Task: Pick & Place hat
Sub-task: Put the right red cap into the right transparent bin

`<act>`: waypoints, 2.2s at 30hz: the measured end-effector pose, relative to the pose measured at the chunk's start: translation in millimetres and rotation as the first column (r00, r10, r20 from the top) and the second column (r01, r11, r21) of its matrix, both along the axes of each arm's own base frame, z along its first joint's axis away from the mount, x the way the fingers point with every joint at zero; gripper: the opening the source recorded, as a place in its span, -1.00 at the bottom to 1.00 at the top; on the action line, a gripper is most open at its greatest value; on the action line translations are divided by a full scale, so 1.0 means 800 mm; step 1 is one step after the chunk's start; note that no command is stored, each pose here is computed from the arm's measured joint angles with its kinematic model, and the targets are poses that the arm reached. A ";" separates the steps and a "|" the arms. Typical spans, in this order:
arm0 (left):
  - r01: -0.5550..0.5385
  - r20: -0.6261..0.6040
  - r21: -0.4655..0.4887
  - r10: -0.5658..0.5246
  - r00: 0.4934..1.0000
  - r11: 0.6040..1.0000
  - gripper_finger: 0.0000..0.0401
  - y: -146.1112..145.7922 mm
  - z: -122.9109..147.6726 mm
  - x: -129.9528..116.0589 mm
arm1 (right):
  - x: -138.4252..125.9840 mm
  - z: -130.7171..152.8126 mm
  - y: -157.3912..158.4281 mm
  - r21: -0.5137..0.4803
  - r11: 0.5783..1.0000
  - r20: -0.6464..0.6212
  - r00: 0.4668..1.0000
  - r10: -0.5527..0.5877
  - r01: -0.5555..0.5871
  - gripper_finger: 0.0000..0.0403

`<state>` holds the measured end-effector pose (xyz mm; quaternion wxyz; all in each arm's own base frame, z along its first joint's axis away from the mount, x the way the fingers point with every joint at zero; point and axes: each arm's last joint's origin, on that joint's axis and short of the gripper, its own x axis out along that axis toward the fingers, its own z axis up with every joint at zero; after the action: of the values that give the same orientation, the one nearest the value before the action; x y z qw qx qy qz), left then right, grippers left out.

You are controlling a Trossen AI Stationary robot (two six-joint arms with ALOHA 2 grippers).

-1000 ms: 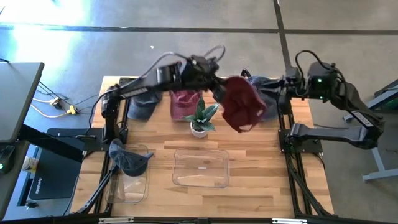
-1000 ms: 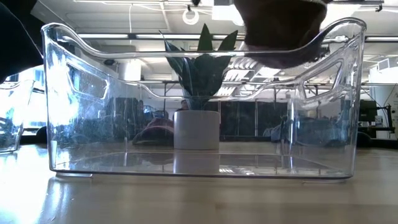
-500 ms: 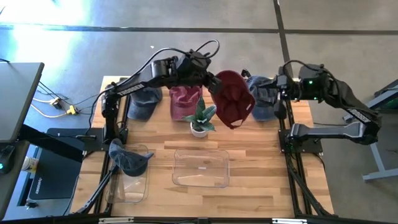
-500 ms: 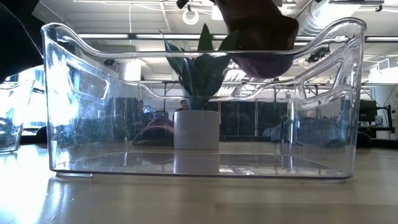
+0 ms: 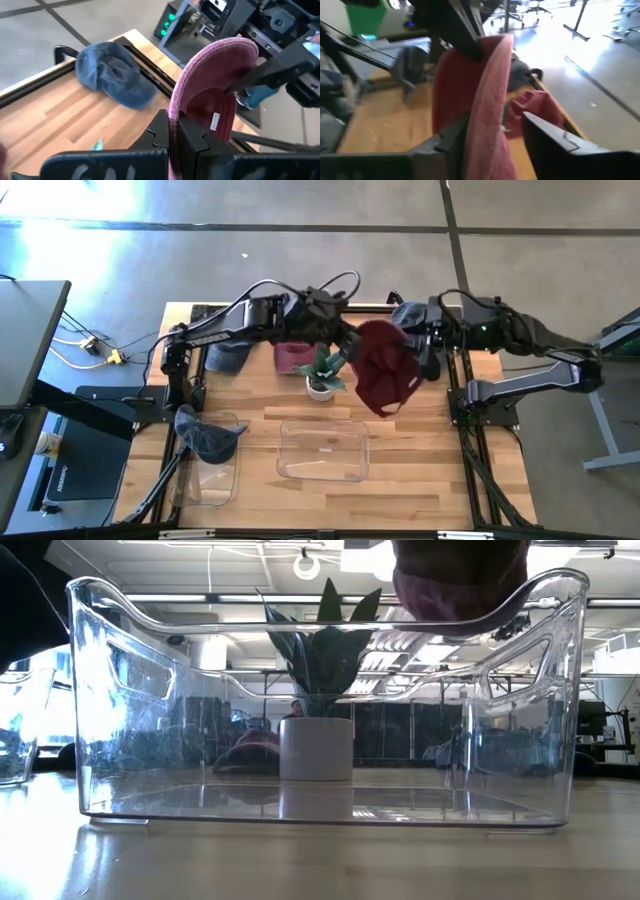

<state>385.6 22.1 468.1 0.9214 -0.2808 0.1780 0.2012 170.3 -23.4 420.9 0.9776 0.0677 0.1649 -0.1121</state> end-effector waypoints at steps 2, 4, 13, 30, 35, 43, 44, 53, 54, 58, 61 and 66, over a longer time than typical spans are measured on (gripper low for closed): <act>0.027 -0.001 -0.006 -0.027 1.000 1.000 -1.00 -0.008 0.000 0.000 | 0.002 -0.001 0.008 0.040 0.999 0.003 1.000 0.010 -0.010 -0.43; 0.046 -0.012 -0.007 -0.046 0.999 0.999 -1.00 -0.016 -0.001 0.000 | 0.005 -0.003 0.016 0.076 0.997 -0.003 1.000 0.012 -0.011 -0.64; 0.246 -0.043 0.057 -0.244 0.969 0.968 -0.57 -0.040 -0.004 0.003 | -0.014 -0.027 0.047 0.424 0.890 -0.190 0.977 -0.093 0.167 -0.93; 0.410 -0.144 0.235 -0.386 0.911 0.881 -0.29 -0.124 0.000 -0.019 | -0.066 -0.255 0.039 0.621 0.485 -0.499 0.787 -0.363 0.616 -0.93; 0.418 -0.153 0.264 -0.390 0.908 0.869 -0.31 -0.141 0.000 -0.023 | -0.053 -0.309 0.027 0.712 0.439 -0.381 0.827 -0.413 0.548 -0.97; 0.353 -0.112 0.303 -0.335 0.936 0.885 -0.32 -0.136 0.005 -0.019 | -0.057 -0.351 0.009 0.683 0.513 -0.335 0.847 -0.414 0.521 -0.65; 0.349 -0.103 0.310 -0.333 0.937 0.884 -0.32 -0.136 0.006 -0.019 | -0.057 -0.350 0.008 0.670 0.540 -0.327 0.856 -0.401 0.509 -0.59; 0.336 -0.059 0.330 -0.336 0.940 0.882 -0.32 -0.136 0.012 -0.016 | -0.051 -0.271 0.000 0.428 0.801 -0.325 0.898 -0.295 0.419 -0.32; 0.336 -0.059 0.328 -0.336 0.940 0.883 -0.32 -0.136 0.011 -0.016 | -0.052 -0.258 0.000 0.393 0.817 -0.338 0.893 -0.297 0.421 -0.33; 0.338 -0.060 0.328 -0.337 0.940 0.882 -0.32 -0.137 0.011 -0.016 | -0.062 -0.211 0.000 0.290 0.863 -0.394 0.873 -0.288 0.415 -0.40; 0.345 -0.063 0.325 -0.343 0.937 0.881 -0.32 -0.138 0.011 -0.016 | -0.060 -0.182 0.006 0.288 0.925 -0.367 0.921 -0.134 0.249 -0.44; 0.465 -0.053 0.269 -0.469 0.882 0.844 -0.32 -0.143 0.010 -0.017 | -0.038 -0.171 0.025 0.426 0.884 -0.156 0.947 0.280 -0.191 -0.47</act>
<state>372.3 -92.2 476.3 0.9736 -0.1006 0.2047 -0.0083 140.3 -3.7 284.3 0.9250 0.2359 0.2955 0.0381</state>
